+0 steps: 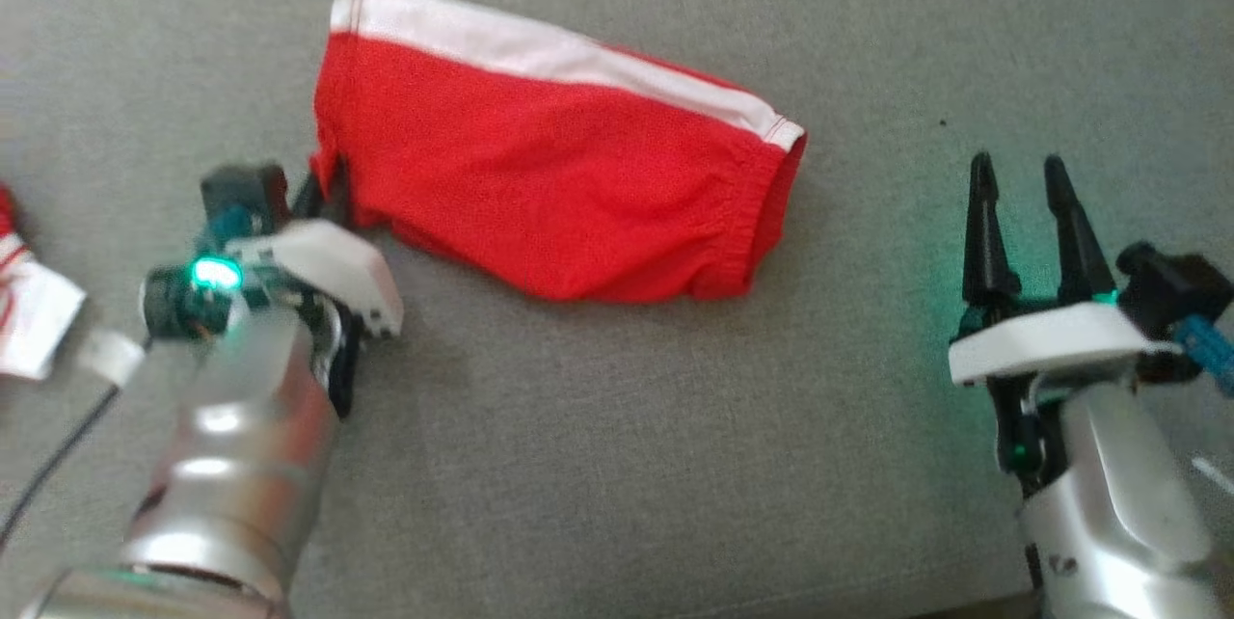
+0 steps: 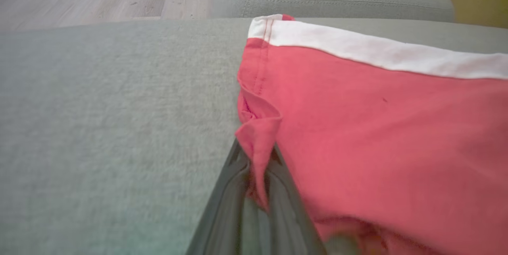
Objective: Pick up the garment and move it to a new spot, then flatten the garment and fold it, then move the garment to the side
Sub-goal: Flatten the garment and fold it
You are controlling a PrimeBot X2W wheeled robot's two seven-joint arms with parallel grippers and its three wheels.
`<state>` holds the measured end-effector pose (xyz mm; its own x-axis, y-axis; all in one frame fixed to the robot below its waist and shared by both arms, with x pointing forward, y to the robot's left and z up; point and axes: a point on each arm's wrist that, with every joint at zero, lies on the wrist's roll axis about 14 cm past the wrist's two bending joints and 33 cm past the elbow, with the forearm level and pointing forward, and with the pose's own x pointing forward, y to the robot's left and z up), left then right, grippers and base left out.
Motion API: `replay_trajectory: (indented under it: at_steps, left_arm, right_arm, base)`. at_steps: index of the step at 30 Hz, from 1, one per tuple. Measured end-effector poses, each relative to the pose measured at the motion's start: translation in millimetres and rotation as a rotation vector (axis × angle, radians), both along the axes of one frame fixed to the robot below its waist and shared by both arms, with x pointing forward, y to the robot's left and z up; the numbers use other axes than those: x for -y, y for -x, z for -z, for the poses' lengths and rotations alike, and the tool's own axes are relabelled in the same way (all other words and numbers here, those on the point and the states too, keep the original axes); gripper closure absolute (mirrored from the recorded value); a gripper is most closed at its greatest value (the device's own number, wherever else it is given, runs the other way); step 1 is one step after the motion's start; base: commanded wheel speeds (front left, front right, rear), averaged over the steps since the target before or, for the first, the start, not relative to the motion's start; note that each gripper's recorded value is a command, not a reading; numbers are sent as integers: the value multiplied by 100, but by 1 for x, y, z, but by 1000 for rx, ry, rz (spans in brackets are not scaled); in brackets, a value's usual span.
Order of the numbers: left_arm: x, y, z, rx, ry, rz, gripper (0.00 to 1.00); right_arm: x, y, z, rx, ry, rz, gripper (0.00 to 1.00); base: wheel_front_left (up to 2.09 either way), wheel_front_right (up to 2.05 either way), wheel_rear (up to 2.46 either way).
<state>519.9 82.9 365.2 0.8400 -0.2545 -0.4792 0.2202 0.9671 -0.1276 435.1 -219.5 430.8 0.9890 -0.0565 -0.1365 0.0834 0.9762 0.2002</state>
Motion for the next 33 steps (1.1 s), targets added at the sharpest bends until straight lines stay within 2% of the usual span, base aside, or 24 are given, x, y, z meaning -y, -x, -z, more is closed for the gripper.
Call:
replay_trajectory:
  at_steps: [10, 17, 18, 19, 26, 33]
  left_arm:
    - [-24, 68, -3, -9, 20, -86, 100]
    - [-43, 106, -13, 43, 63, -181, 100]
    - [-44, 110, -14, 54, 67, -184, 58]
    - [-47, 115, -18, 81, 58, -193, 0]
    - [-56, 116, -46, 218, 44, -219, 0]
    - [-65, 142, -38, 209, 42, -235, 0]
  right_arm:
    - [-17, 41, 7, -41, -27, -27, 0]
    - [-38, 49, -1, -22, -39, -82, 0]
    - [-41, 50, 0, -25, -40, -92, 0]
    - [-49, 49, -1, -23, -40, -116, 0]
    - [-94, 39, -6, -6, -70, -246, 0]
    - [-155, 1, -32, 60, -89, -413, 0]
  base:
    - [0, 0, 0]
    - [0, 0, 0]
    - [0, 0, 0]
    - [0, 0, 0]
    - [0, 0, 0]
    - [0, 0, 0]
